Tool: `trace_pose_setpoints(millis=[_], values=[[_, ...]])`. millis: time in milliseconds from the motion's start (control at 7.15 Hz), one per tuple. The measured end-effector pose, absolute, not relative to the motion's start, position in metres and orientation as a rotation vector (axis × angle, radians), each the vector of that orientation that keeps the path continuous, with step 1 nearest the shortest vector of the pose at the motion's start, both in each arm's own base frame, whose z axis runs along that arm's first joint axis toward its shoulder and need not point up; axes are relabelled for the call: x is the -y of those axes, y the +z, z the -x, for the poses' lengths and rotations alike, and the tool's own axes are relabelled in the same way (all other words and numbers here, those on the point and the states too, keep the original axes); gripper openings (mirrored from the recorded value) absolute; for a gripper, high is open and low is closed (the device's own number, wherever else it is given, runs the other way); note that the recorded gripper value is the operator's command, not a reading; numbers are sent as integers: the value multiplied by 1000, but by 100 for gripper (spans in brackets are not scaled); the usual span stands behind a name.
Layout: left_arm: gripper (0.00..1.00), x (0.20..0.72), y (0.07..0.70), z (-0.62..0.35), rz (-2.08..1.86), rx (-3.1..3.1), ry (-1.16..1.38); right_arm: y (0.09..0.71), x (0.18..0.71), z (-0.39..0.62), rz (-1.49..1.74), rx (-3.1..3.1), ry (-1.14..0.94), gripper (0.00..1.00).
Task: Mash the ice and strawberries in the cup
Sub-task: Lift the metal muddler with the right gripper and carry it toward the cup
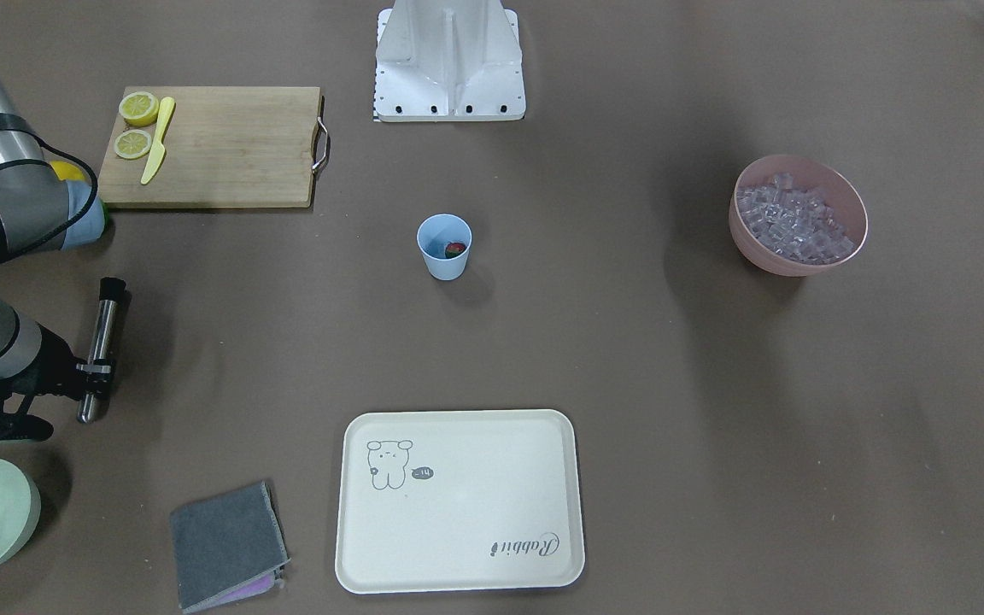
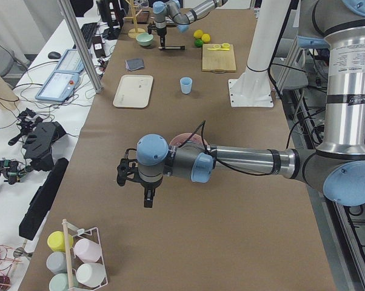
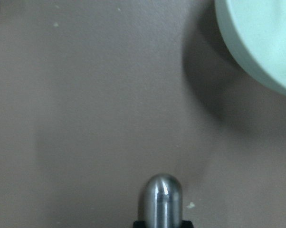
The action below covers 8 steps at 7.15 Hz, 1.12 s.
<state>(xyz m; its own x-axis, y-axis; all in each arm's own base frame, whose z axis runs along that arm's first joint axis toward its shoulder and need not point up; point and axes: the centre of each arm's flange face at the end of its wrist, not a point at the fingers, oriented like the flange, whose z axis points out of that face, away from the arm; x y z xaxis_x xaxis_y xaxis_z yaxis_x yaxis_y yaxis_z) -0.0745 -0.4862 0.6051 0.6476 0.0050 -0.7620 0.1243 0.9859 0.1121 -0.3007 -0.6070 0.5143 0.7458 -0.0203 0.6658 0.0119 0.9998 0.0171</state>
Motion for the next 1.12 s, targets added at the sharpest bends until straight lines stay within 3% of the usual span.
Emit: trace_pose_setpoints(millis=[559, 1118], values=[[98, 486, 606, 74, -158, -864, -69, 429, 607, 256, -170, 814, 5, 0], [98, 486, 605, 75, -162, -863, -68, 371, 574, 234, -373, 933, -9, 0]])
